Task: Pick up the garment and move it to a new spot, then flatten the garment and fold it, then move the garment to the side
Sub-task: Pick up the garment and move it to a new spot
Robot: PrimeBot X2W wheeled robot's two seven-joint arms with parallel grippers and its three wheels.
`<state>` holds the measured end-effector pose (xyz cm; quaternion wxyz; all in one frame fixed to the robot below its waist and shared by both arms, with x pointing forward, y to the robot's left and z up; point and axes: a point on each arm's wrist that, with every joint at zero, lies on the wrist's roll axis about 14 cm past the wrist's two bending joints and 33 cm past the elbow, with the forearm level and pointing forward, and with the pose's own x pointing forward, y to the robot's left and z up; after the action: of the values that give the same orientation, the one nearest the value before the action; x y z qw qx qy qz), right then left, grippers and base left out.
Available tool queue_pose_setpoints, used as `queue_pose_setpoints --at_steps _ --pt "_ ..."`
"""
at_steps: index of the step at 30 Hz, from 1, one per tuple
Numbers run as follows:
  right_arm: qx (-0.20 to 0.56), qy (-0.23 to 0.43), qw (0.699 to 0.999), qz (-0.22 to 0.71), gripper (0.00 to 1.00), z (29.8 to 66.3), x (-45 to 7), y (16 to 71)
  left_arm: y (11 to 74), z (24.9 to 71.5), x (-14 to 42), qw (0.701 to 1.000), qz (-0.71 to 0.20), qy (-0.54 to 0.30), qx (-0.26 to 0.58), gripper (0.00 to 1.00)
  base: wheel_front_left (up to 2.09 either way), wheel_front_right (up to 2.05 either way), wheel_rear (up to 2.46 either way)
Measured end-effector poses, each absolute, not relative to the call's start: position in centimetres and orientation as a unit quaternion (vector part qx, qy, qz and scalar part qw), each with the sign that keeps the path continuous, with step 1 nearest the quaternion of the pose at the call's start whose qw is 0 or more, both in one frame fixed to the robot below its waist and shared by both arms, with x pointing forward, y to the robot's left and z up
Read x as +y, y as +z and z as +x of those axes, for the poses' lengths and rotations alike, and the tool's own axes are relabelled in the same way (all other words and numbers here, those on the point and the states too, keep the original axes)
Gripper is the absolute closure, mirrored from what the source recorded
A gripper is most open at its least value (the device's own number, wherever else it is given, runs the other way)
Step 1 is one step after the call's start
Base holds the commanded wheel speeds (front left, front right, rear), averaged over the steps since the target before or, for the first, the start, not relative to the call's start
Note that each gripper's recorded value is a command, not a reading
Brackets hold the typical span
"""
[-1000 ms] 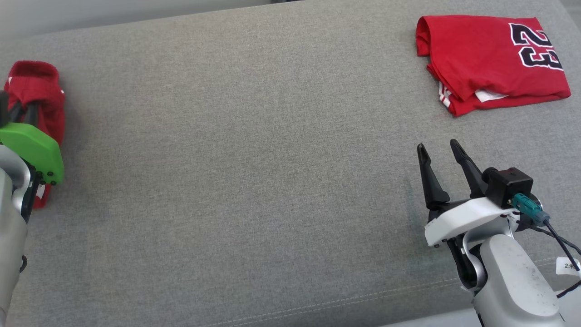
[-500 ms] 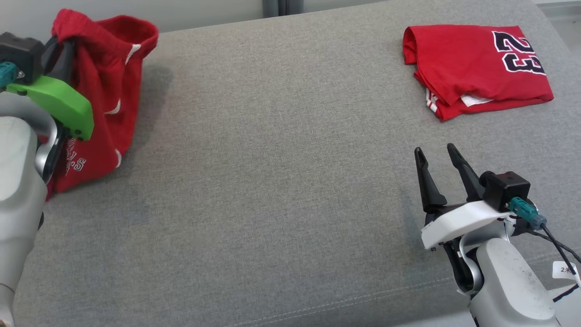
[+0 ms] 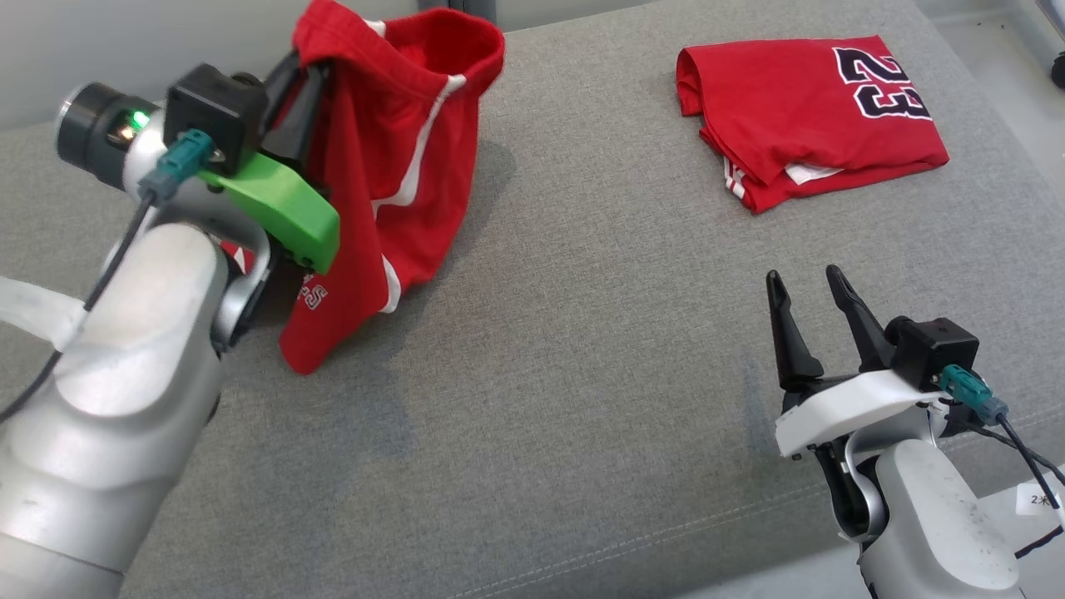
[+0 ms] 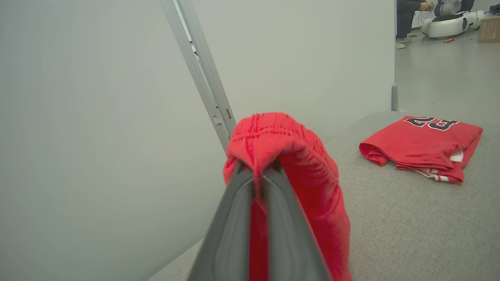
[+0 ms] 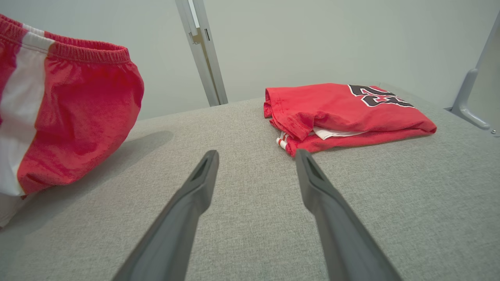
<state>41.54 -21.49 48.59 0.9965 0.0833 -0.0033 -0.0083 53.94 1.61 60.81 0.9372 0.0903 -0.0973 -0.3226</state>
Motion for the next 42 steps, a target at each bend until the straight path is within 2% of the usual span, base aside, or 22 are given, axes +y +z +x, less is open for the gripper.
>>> queue_pose_setpoints --at_steps 11,22,23,24,25,34,42 --pt "0.003 -0.010 0.996 0.084 0.00 41.6 -21.4 48.1 51.1 48.4 -2.5 0.932 0.011 -0.363 0.018 1.00 0.00 0.00 0.00" --pt "0.007 0.005 0.997 0.083 0.00 41.7 -20.5 47.9 44.4 43.0 -5.9 0.910 -0.031 -0.397 0.110 1.00 0.00 0.00 0.00" --pt "0.008 0.007 0.997 0.083 0.00 41.7 -20.4 47.9 44.1 42.7 -6.0 0.909 -0.030 -0.400 0.112 0.68 0.00 0.00 0.00" --pt "0.007 0.008 0.996 0.083 0.00 41.7 -20.3 48.0 44.0 42.5 -6.1 0.908 -0.028 -0.401 0.115 0.04 0.00 0.00 0.00" --pt "0.006 0.009 0.996 0.083 0.00 41.7 -20.2 48.1 43.9 42.4 -6.1 0.908 -0.028 -0.401 0.117 0.00 0.00 0.00 0.00" --pt "0.003 0.016 0.996 0.086 0.00 41.4 -19.7 48.3 46.2 42.5 -5.1 0.922 -0.066 -0.372 0.085 0.00 0.00 0.00 0.00" --pt "0.000 0.029 0.996 0.087 0.00 41.0 -18.9 48.6 49.6 42.0 -0.4 0.950 -0.088 -0.298 0.018 0.00 0.00 0.00 0.00"
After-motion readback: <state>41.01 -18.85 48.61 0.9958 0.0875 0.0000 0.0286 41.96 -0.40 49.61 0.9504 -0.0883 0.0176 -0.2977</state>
